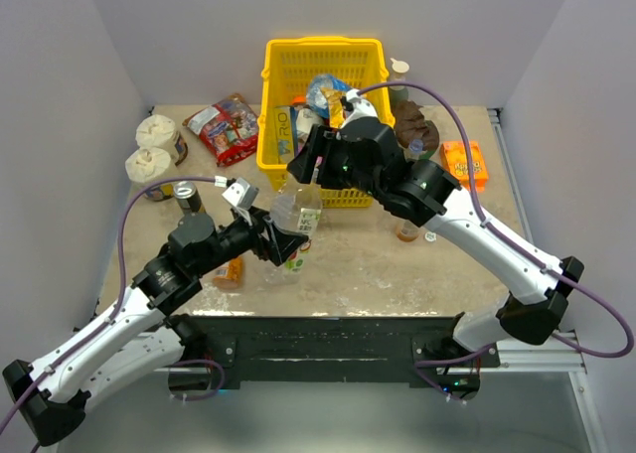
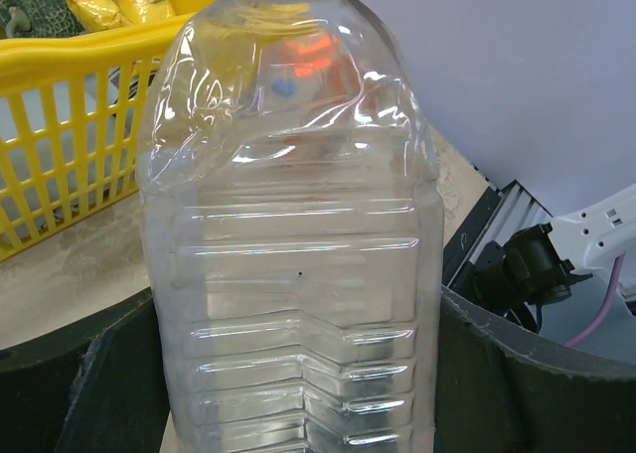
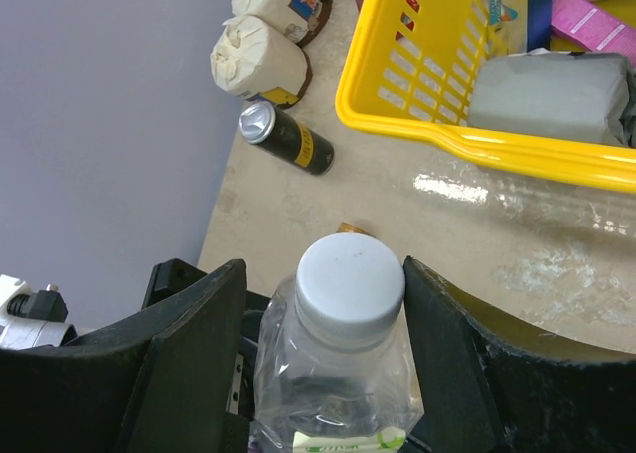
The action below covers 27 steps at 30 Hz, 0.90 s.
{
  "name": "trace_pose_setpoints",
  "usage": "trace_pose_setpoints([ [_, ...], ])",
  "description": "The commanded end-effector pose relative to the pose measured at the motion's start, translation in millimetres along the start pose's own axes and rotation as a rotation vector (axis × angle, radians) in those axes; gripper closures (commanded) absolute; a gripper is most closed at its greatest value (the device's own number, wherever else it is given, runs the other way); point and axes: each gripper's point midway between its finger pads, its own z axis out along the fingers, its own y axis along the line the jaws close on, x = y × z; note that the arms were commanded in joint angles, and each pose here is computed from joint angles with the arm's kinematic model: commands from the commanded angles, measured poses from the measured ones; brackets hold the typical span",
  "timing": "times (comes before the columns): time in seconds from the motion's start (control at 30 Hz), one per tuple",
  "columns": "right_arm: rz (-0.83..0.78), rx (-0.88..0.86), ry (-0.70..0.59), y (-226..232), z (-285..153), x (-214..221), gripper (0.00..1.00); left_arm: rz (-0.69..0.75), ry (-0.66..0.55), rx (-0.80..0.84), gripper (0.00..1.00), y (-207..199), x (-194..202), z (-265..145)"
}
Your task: Unscrew the bottle caps
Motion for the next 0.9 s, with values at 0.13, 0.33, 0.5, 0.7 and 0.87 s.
trace_pose_setpoints([
  [0.13, 0.002, -0.046, -0.039, 15, -4, -14, 0.37, 0.041, -0.063, 0.067, 0.75, -16, -16, 3],
  [0.33, -0.006, -0.044, -0.04, 12, -4, -11, 0.52, 0.035, -0.066, 0.074, 0.75, -18, -18, 3],
  [0.5, -0.057, -0.066, -0.054, 10, -7, -15, 0.62, 0.013, -0.111, 0.137, 0.75, -29, -24, 2],
  [0.7, -0.113, -0.249, -0.039, 6, -18, -25, 0.7, 0.025, -0.108, 0.26, 0.74, -50, -23, 1],
  [0.87, -0.224, -0.371, -0.018, -2, -31, -32, 0.7, 0.027, -0.105, 0.339, 0.75, -59, -21, -5],
])
